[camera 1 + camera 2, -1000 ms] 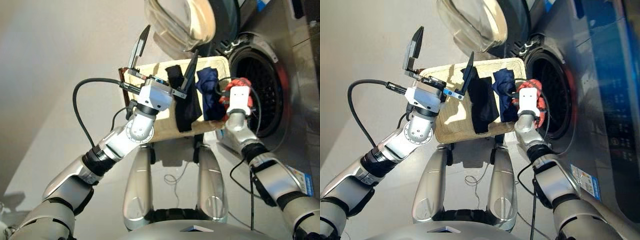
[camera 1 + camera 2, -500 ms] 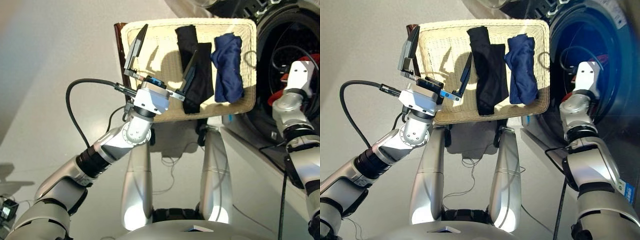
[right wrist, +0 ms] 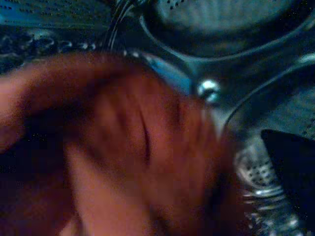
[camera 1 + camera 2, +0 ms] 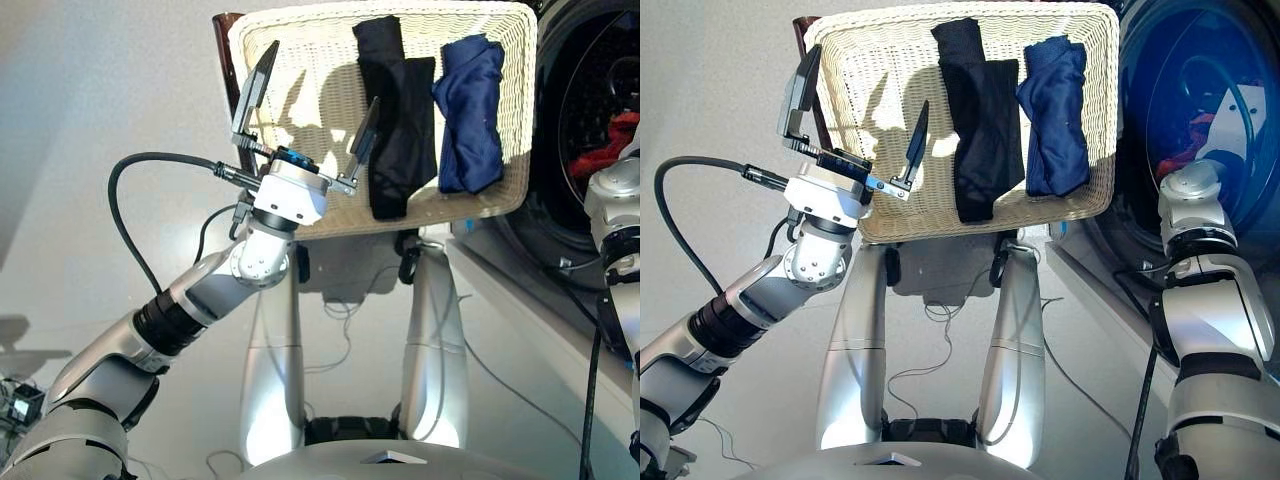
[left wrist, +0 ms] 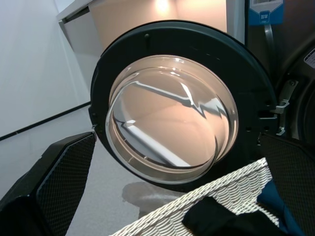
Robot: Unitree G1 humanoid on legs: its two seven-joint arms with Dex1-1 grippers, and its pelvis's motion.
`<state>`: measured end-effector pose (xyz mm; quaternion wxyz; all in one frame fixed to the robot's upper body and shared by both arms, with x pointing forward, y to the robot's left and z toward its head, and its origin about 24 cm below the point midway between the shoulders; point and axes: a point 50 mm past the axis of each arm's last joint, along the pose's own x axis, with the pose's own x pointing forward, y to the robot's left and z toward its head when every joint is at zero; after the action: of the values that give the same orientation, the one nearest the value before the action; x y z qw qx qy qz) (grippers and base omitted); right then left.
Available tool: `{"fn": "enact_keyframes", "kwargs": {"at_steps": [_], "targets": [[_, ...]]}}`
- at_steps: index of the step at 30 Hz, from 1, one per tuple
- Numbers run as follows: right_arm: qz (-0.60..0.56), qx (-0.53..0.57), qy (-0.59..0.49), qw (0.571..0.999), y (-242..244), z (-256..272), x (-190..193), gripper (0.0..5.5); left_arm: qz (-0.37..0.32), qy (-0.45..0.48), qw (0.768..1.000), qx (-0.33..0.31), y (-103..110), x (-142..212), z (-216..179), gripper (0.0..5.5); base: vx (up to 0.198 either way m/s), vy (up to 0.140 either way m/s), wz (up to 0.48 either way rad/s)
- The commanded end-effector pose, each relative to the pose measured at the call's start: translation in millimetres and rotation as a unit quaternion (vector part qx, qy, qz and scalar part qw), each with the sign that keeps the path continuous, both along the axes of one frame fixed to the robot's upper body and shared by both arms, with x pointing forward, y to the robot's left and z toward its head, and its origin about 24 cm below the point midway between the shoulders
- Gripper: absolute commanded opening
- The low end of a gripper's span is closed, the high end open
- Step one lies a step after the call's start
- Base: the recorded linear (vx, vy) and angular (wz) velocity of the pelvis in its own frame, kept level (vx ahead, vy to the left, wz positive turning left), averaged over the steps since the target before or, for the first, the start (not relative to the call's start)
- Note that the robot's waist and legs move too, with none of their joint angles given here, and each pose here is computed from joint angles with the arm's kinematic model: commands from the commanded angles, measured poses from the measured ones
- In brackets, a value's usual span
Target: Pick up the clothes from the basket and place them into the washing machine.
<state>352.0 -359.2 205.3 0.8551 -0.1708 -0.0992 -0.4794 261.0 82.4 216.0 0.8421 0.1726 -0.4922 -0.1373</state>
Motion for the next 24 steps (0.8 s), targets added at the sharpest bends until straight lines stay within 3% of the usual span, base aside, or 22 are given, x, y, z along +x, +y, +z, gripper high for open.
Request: {"fn": "enact_keyframes", "kwargs": {"at_steps": [1,16,22,24], "targets": [[0.026,-0.010,-0.095,0.995,-9,39,-9,5.50,-0.040,-0.041,0.998,-0.041,-1,-21,15,5.50,0.000,0.000,0.000],[0.218,0.036,-0.141,0.965,63,-1,6,5.50,-0.005,-0.001,0.999,-0.038,12,-9,5,5.50,0.000,0.000,0.000],[0.335,0.018,-0.169,0.927,115,-7,-3,5.50,0.017,0.039,0.999,-0.025,13,5,-9,5.50,0.000,0.000,0.000],[0.394,-0.003,-0.197,0.898,145,-2,-15,5.50,0.012,0.110,0.993,-0.038,12,18,-28,5.50,0.000,0.000,0.000]]}}
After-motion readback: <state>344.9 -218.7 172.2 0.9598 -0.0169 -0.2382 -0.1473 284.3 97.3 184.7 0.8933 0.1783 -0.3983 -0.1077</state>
